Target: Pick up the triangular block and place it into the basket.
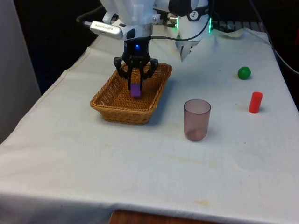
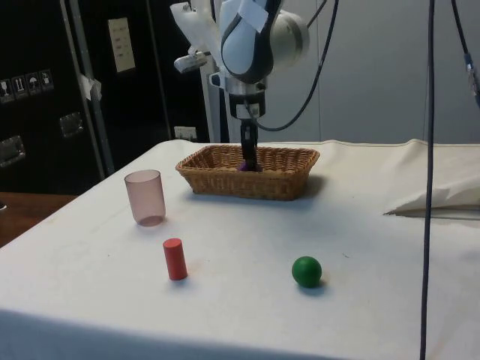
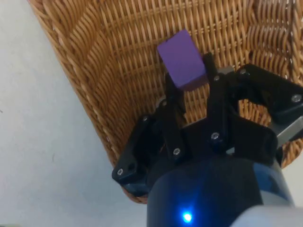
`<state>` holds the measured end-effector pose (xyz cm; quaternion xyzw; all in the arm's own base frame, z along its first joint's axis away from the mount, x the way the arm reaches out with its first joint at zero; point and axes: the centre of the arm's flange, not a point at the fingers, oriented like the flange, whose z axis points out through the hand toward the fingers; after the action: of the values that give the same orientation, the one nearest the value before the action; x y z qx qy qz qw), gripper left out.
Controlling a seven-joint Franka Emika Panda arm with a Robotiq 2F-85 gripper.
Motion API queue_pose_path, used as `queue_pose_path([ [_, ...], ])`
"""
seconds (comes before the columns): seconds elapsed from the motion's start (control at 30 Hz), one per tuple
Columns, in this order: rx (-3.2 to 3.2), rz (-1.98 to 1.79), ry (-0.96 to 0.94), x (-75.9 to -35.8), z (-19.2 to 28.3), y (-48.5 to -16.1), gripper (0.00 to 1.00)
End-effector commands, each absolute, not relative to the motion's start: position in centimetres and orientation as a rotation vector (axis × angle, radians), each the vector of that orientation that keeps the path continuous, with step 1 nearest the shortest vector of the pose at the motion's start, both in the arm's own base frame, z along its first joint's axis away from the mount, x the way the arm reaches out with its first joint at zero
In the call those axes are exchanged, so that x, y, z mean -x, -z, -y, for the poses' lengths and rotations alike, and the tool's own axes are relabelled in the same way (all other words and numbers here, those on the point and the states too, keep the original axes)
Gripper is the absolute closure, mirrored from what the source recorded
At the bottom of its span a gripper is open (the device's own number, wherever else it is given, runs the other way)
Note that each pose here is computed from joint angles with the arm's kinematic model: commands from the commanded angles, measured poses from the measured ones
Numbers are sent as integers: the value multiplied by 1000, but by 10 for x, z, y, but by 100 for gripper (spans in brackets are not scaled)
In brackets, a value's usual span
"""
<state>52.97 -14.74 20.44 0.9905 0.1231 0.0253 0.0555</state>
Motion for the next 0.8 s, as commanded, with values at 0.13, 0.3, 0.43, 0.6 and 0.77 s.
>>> queue_pose_path([
  [0.13,-3023,-371,-92,-529,148,-204,39],
  [0.3,-3041,-377,-114,-529,146,-205,21],
  [0.43,-3034,-369,-101,-529,148,-204,0],
  [0.6,-3043,-374,-117,-530,149,-215,0],
  [0.77,-3051,-370,-121,-530,152,-227,0],
])
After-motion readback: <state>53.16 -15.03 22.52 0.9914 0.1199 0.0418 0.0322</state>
